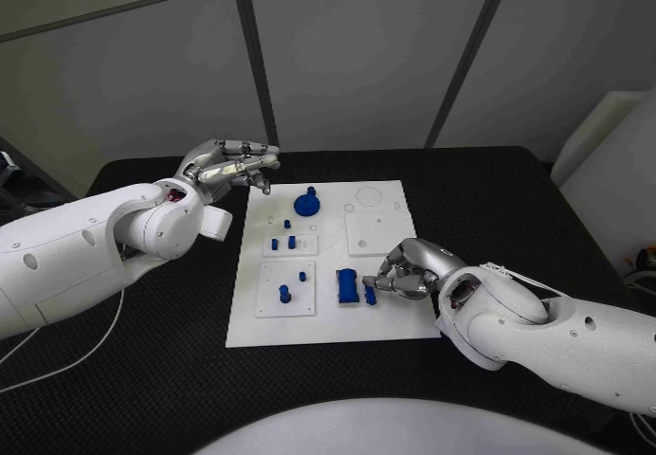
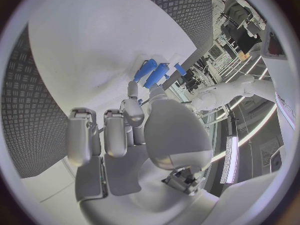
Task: Assemble the parts on the task board
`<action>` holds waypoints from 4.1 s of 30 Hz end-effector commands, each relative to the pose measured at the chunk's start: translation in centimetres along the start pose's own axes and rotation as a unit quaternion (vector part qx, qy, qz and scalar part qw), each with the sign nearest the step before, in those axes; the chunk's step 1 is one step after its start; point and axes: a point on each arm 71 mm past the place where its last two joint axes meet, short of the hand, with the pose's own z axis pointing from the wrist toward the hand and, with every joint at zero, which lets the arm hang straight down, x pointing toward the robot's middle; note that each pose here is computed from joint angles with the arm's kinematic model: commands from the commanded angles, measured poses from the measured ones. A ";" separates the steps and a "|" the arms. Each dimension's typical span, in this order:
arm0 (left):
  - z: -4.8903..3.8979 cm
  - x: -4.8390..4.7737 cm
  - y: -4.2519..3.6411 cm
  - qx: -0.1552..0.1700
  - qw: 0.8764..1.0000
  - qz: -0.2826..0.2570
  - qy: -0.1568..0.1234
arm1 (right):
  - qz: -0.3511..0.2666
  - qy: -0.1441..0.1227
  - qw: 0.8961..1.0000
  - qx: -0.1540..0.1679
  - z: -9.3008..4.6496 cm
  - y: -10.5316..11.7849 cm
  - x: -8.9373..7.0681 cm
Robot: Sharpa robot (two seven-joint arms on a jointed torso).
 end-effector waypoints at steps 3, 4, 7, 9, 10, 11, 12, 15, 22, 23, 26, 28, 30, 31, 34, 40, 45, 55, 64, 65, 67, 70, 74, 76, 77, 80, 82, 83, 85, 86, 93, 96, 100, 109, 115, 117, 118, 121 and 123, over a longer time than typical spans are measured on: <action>0.05 0.05 -0.10 0.002 1.000 -0.003 0.005 | 0.022 0.026 0.998 -0.051 -0.7 0.1 -0.2; 0.06 0.06 -0.10 0.002 1.000 -0.003 0.005 | 0.019 0.034 0.998 -0.053 -0.8 -0.1 -0.2; 0.08 0.07 -0.09 0.002 1.000 -0.003 0.006 | 0.009 0.060 0.996 -0.059 -1.2 -0.4 -0.1; 0.08 0.06 -0.07 0.002 1.000 -0.003 0.005 | 0.003 0.075 0.995 -0.061 -1.4 -0.5 0.0; 0.09 0.04 -0.06 0.002 1.000 -0.003 0.005 | 0.000 0.080 0.995 -0.060 -1.5 -0.6 0.1; 0.09 0.03 -0.05 0.002 1.000 -0.003 0.005 | -0.002 0.086 0.995 -0.060 -1.5 -0.6 0.1; 0.09 0.02 -0.05 0.002 1.000 -0.003 0.005 | -0.005 0.090 0.994 -0.058 -1.5 -0.7 0.2; 0.08 0.01 -0.03 0.001 1.000 -0.003 0.005 | -0.008 0.097 0.994 -0.051 -1.5 -0.9 0.3; 0.05 0.02 0.01 0.001 1.000 -0.003 0.005 | -0.012 0.090 0.995 -0.038 -1.3 -1.2 0.2; 0.05 0.03 0.02 0.001 1.000 -0.003 0.005 | -0.012 0.089 0.995 -0.036 -1.2 -1.3 0.2; 0.05 0.03 0.03 0.001 1.000 -0.003 0.006 | -0.011 0.084 0.996 -0.033 -1.0 -1.3 0.3; 0.05 0.05 0.03 0.001 1.000 -0.003 0.006 | -0.010 0.080 0.996 -0.031 -0.9 -1.3 0.3; 0.04 0.06 0.03 0.001 1.000 -0.003 0.006 | -0.008 0.074 0.997 -0.029 -0.8 -1.3 0.3; 0.04 0.05 0.04 0.001 1.000 -0.003 0.006 | -0.007 0.071 0.997 -0.027 -0.7 -1.3 0.2; 0.02 -0.01 0.04 0.001 1.000 -0.003 0.006 | -0.005 0.065 0.998 -0.025 -0.6 -1.3 0.2; 0.00 -0.04 0.06 0.000 1.000 -0.003 0.005 | -0.005 0.061 0.998 -0.018 -0.4 -1.5 0.2; 0.00 -0.03 0.06 0.000 1.000 -0.003 0.006 | -0.005 0.060 0.998 -0.015 -0.2 -1.6 0.3; -0.07 -0.13 0.06 -0.001 1.000 -0.003 0.005 | -0.008 0.069 0.997 -0.022 -0.1 -1.4 0.5; -0.11 -0.17 0.06 -0.002 1.000 -0.002 0.005 | 0.003 0.075 0.996 -0.040 -0.4 -0.9 0.5; -0.12 -0.18 0.06 -0.002 1.000 -0.002 0.005 | 0.005 0.072 0.996 -0.044 -0.5 -0.9 0.4; -0.13 -0.19 0.06 -0.002 1.000 -0.002 0.005 | 0.010 0.066 0.996 -0.050 -0.5 -0.7 0.3; -0.13 -0.19 0.06 -0.002 1.000 -0.002 0.005 | 0.019 0.056 0.997 -0.057 -0.6 -0.6 0.1; -0.12 -0.18 0.06 -0.002 1.000 -0.002 0.005 | 0.027 0.047 0.997 -0.060 -0.7 -0.6 -0.1; -0.12 -0.18 0.07 -0.002 1.000 -0.002 0.005 | 0.028 0.045 0.997 -0.060 -0.7 -0.7 -0.1; -0.11 -0.18 0.07 -0.002 1.000 -0.002 0.005 | 0.029 0.044 0.997 -0.059 -0.7 -0.7 -0.2; -0.10 -0.17 0.07 -0.002 1.000 -0.003 0.005 | 0.029 0.041 0.997 -0.054 -0.7 -1.0 -0.2; -0.09 -0.15 0.08 -0.002 1.000 -0.003 0.006 | 0.028 0.039 0.998 -0.049 -0.6 -1.2 -0.3; -0.09 -0.14 0.08 -0.002 1.000 -0.003 0.006 | 0.027 0.038 0.998 -0.047 -0.6 -1.3 -0.3; -0.08 -0.13 0.08 -0.002 1.000 -0.003 0.006 | 0.022 0.035 0.998 -0.043 -0.5 -1.5 -0.4; -0.09 -0.13 0.08 -0.002 1.000 -0.003 0.006 | 0.020 0.033 0.998 -0.042 -0.4 -1.6 -0.4; -0.10 -0.15 0.08 -0.003 1.000 -0.003 0.006 | -0.007 0.047 0.998 -0.041 -0.2 -1.6 -0.1; -0.10 -0.15 0.09 -0.003 1.000 -0.003 0.006 | -0.019 0.057 0.997 -0.043 -0.2 -1.4 0.2; -0.10 -0.16 0.09 -0.003 1.000 -0.003 0.006 | -0.030 0.067 0.996 -0.046 0.0 -1.2 0.4; -0.10 -0.13 0.10 -0.004 1.000 -0.003 0.007 | -0.057 0.067 0.996 -0.033 0.4 -1.2 0.7; -0.11 -0.13 0.09 -0.004 1.000 -0.003 0.007 | -0.065 0.054 0.996 -0.028 0.6 -1.4 0.6; -0.11 -0.13 0.09 -0.004 1.000 -0.003 0.007 | -0.063 0.050 0.996 -0.030 0.6 -1.3 0.5; -0.12 -0.14 0.09 -0.004 1.000 -0.003 0.007 | -0.061 0.047 0.997 -0.032 0.6 -1.2 0.5; -0.14 -0.19 0.09 -0.004 1.000 -0.003 0.006 | -0.045 0.040 0.998 -0.038 0.5 -1.0 0.4; -0.16 -0.21 0.08 -0.004 1.000 -0.003 0.006 | -0.030 0.037 0.998 -0.043 0.3 -0.8 0.3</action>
